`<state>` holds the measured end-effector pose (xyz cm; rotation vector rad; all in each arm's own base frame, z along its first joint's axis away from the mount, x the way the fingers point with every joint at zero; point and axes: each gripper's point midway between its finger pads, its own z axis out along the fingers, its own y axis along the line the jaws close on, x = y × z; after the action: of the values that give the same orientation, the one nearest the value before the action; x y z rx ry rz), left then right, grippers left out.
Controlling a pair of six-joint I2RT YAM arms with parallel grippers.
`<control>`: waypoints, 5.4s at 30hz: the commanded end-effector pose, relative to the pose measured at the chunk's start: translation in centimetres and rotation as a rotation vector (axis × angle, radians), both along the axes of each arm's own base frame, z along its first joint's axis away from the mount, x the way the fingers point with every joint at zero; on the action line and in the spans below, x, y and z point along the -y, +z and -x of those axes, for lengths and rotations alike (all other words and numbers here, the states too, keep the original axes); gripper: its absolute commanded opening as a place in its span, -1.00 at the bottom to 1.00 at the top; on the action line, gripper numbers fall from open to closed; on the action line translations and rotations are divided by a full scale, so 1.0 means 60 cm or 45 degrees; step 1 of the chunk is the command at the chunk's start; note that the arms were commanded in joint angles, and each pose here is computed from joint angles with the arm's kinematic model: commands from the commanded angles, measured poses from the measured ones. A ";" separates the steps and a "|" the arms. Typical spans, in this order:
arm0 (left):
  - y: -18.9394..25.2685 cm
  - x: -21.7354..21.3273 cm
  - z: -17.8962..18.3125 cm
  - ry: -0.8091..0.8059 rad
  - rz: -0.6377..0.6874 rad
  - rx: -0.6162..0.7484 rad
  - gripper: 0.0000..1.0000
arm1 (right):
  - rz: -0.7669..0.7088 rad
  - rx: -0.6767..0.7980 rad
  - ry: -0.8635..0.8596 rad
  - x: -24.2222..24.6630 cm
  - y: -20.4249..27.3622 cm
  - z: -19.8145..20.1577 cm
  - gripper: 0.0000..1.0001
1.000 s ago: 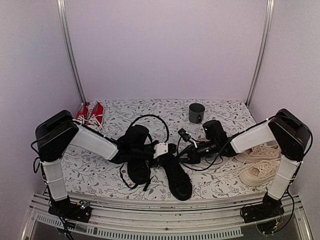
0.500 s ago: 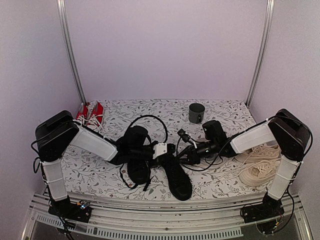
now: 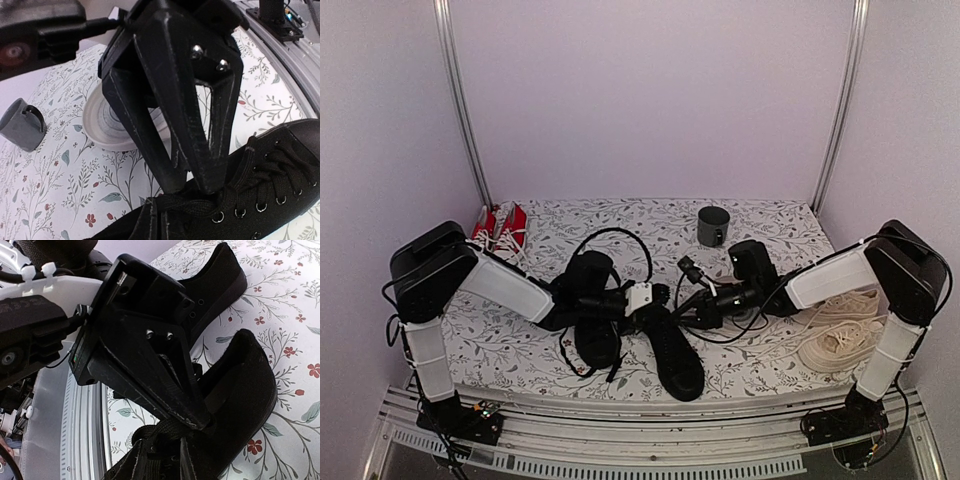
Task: Tie the shoes
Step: Tie the loops with the shoelace on the shoe.
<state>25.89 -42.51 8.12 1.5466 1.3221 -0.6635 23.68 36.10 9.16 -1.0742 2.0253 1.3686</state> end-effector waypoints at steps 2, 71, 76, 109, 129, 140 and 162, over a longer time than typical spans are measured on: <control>0.036 0.001 -0.006 -0.003 0.082 0.012 -1.00 | -0.056 0.027 -0.009 -0.001 0.026 0.006 -0.51; 0.012 0.020 0.005 -0.184 -0.046 -0.084 -0.30 | -0.001 0.574 -0.097 0.003 0.057 0.027 -0.97; 0.015 0.024 0.011 -0.212 -0.036 -0.096 -0.68 | -0.001 0.563 -0.088 0.002 0.054 0.028 -0.95; -0.003 0.025 0.002 -0.098 -0.011 -0.095 -1.00 | -0.105 0.051 -0.082 0.009 0.019 -0.009 -0.70; 0.030 0.022 -0.003 -0.079 0.057 -0.072 -1.00 | 0.000 0.067 -0.085 -0.003 -0.012 -0.011 -0.52; 0.036 0.018 -0.005 -0.065 0.085 -0.076 -1.00 | 0.098 0.076 -0.087 -0.011 -0.045 -0.013 -0.41; 0.037 0.000 -0.005 -0.015 0.110 -0.147 -1.00 | 0.010 0.174 -0.154 0.039 0.042 -0.022 -0.83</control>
<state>26.12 -42.80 8.88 1.5123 1.3602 -0.7969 25.41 34.46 11.14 -0.9976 1.9735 1.2053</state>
